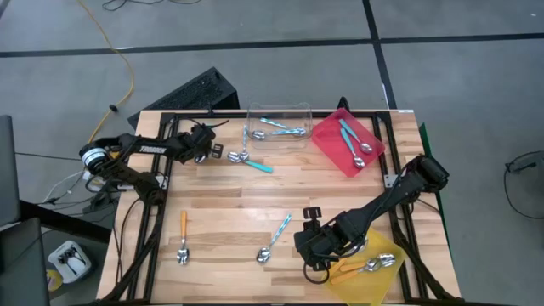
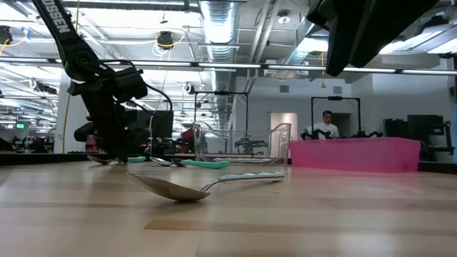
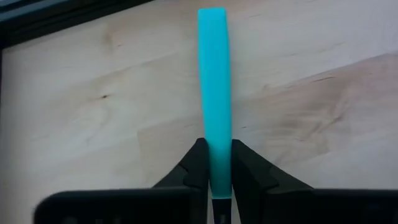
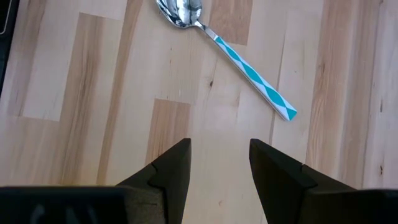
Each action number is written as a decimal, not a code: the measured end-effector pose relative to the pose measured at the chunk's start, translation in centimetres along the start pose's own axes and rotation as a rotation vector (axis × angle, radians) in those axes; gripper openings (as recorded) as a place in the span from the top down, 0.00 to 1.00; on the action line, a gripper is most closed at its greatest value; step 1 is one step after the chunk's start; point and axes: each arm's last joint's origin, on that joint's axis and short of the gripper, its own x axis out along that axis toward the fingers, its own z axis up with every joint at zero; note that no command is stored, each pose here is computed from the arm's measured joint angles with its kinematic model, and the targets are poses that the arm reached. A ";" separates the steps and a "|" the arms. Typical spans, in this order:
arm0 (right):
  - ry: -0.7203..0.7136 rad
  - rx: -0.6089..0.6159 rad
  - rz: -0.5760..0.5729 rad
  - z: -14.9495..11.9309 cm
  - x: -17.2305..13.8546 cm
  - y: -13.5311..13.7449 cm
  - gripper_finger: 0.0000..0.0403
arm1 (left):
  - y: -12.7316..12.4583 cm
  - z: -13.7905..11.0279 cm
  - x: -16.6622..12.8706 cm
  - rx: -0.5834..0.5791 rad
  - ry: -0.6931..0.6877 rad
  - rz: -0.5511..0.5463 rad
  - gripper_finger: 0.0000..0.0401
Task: Sort silverware by color (type)
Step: Put the blue spoon into the red bin
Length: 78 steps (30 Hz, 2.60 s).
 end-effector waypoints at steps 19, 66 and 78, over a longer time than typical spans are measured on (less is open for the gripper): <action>-0.047 0.010 0.019 0.4 -0.1 0.4 0.54 | -0.9 0.8 -3.5 0.047 -0.092 -0.248 0.94; -0.762 -0.234 -0.136 6.9 1.5 -6.3 0.58 | -0.3 -7.2 -20.7 0.168 -0.989 -1.387 0.92; -0.903 -0.221 -0.030 7.8 -1.1 -11.0 0.58 | -2.4 -9.2 -22.6 0.308 -1.186 -1.433 0.93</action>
